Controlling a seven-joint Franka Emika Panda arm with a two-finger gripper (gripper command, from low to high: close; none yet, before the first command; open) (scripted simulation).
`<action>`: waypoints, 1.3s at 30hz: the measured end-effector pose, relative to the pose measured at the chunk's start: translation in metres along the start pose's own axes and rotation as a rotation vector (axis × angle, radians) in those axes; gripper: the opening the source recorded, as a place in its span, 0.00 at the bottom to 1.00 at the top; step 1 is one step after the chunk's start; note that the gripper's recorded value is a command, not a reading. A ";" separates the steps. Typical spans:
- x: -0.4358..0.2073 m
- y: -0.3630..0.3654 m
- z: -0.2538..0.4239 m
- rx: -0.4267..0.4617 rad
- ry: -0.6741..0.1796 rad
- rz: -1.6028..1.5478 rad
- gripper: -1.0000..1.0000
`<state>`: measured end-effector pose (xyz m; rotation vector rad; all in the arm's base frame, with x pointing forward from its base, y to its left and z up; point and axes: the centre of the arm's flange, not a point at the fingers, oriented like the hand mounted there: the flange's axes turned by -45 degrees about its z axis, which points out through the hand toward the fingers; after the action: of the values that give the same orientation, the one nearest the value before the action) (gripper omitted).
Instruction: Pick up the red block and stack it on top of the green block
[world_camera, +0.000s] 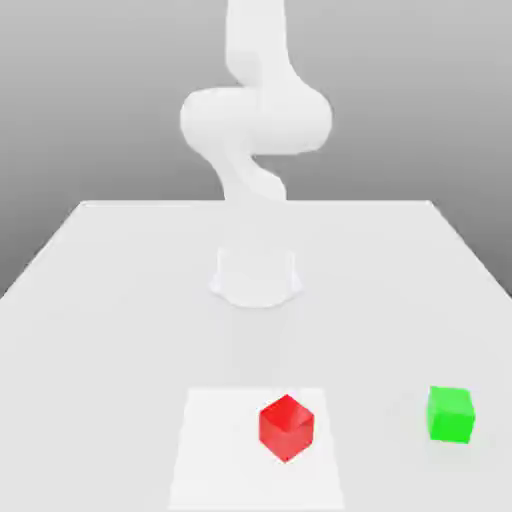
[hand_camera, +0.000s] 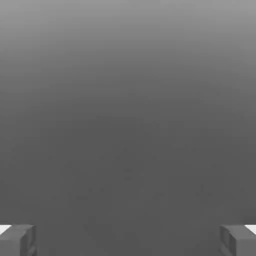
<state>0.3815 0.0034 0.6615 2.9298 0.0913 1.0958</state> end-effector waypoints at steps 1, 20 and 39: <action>-0.005 -0.002 0.026 0.006 -0.037 -0.033 0.50; -0.262 -0.049 0.348 0.250 -0.650 -0.602 0.50; -0.289 -0.049 0.368 0.267 -0.678 -0.624 0.00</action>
<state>0.4031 0.0390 0.1930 2.9432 1.1000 -0.0017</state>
